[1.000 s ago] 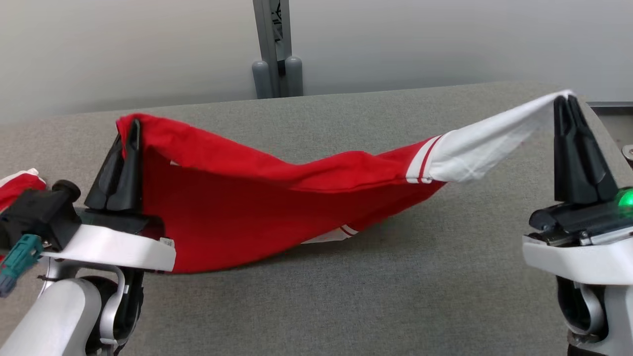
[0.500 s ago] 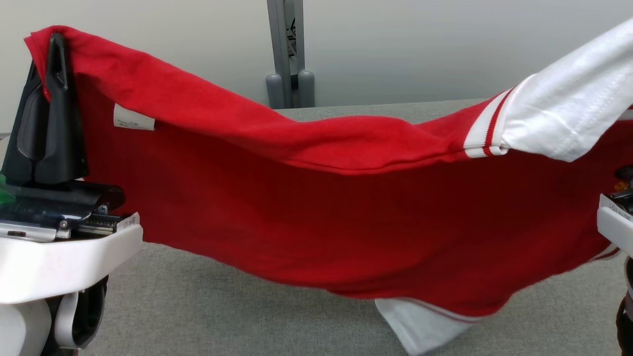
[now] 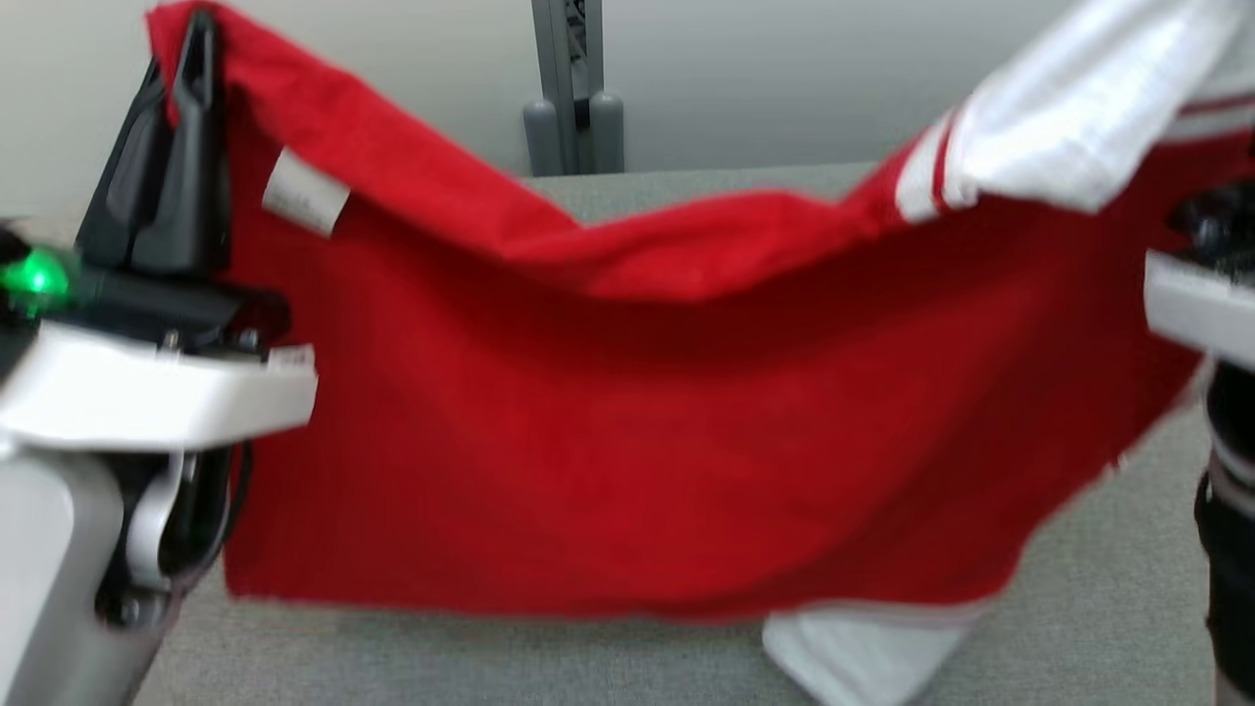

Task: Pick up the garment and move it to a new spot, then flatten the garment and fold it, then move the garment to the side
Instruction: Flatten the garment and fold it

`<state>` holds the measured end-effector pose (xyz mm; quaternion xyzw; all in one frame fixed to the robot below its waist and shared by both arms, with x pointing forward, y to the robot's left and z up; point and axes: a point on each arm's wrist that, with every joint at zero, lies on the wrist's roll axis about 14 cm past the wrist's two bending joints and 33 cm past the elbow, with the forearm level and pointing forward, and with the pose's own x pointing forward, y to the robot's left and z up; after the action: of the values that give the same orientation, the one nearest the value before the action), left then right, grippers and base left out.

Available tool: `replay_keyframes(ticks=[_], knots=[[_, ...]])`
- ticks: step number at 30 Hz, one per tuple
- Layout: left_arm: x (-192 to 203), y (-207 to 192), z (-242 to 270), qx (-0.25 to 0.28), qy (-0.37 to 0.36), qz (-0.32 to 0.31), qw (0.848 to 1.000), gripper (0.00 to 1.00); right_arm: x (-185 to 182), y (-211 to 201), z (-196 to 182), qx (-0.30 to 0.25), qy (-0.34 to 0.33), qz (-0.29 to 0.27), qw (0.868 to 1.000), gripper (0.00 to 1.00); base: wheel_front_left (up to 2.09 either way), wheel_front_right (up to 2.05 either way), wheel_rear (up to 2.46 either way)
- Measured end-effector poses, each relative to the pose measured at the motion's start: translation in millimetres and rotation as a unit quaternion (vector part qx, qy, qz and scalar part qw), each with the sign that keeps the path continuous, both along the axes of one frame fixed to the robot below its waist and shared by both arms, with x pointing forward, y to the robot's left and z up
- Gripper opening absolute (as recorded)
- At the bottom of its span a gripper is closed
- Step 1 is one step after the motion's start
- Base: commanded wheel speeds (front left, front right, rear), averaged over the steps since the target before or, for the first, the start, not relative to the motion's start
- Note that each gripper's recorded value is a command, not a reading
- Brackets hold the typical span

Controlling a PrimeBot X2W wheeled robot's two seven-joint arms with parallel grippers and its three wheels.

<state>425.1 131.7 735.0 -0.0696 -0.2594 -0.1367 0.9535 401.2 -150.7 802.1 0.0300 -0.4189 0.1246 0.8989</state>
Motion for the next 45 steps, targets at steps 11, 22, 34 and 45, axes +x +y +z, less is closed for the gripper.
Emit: replay_keyframes(ticks=[11, 22, 34, 45], knots=[[116, -28, 7, 0.031, 0.019, -0.045, 0.998, 0.0, 123, 7, 16, -0.022, 0.025, 0.009, 0.999, 0.0, 0.0, 0.0, 0.0], [215, -26, -36, 0.035, 0.088, -0.018, 0.995, 0.0, 215, 38, -16, -0.035, 0.107, 0.019, 0.993, 0.0, 0.0, 0.0, 0.0], [193, -8, -184, -0.068, 0.231, -0.009, 0.971, 0.0, 202, 64, -177, -0.012, 0.268, 0.095, 0.959, 0.0, 0.0, 0.0, 0.0], [82, 11, -256, -0.085, 0.282, 0.027, 0.955, 0.0, 95, 41, -315, 0.093, 0.427, 0.107, 0.893, 0.0, 0.0, 0.0, 0.0]])
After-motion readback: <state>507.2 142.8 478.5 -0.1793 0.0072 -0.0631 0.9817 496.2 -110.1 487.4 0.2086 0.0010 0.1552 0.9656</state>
